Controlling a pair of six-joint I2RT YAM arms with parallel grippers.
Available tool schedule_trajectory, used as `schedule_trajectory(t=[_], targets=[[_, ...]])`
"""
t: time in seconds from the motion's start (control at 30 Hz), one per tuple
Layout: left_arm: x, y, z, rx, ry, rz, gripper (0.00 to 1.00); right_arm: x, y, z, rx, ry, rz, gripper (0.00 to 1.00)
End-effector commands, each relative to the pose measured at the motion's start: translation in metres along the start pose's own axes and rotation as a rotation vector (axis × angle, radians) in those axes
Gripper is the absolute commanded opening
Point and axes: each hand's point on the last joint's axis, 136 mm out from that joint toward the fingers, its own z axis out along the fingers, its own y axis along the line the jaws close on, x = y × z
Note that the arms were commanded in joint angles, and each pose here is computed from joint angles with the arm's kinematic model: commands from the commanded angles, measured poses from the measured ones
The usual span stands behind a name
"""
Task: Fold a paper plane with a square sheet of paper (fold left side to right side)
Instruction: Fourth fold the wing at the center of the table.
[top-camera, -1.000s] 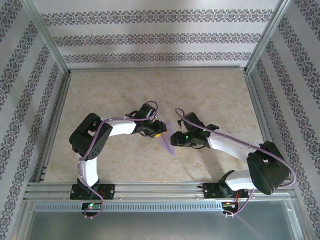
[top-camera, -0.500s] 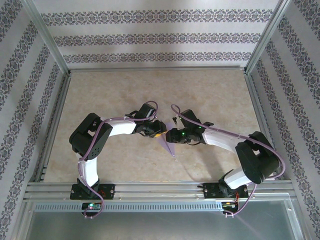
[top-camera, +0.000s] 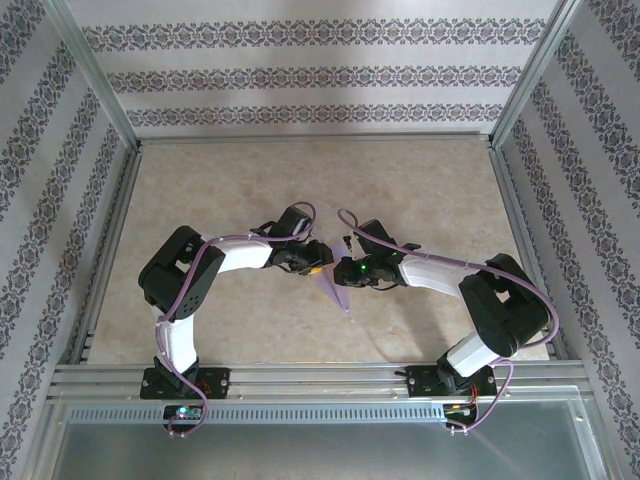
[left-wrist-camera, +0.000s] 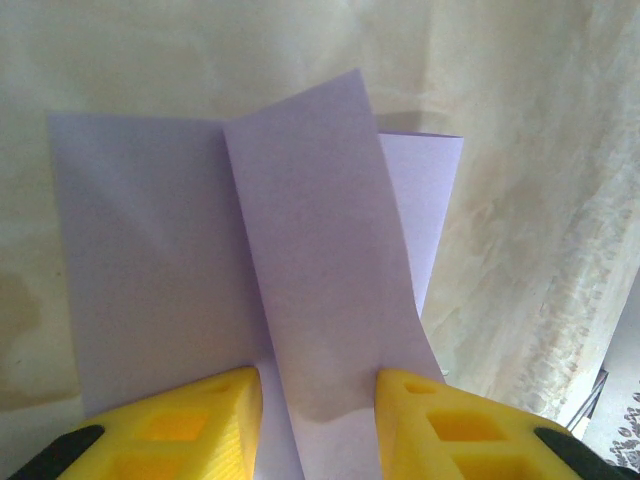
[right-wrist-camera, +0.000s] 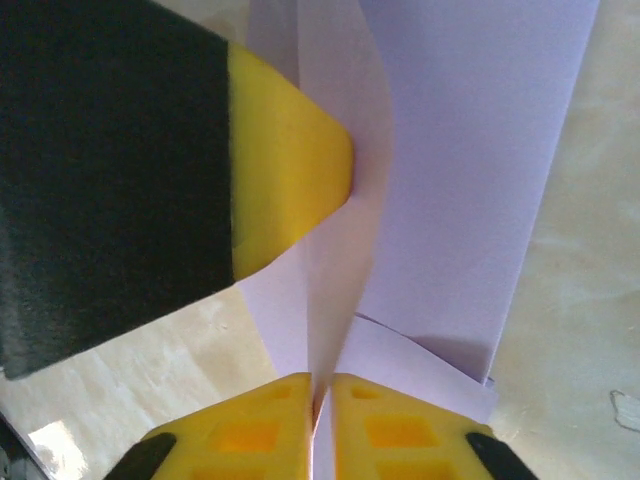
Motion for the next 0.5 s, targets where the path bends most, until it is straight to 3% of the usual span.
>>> schedule_trajectory(t=[0.0,0.47], targets=[[0.006,0.013,0.001,-0.065,0.012,-0.001,0.36,-0.011,-0.002,-0.004,0.018,-0.034,-0.005,0.06],[0.006,0.013,0.001,-0.064,0.012,0.000,0.36,-0.008,-0.028,-0.004,0.104,-0.021,0.009,0.01]])
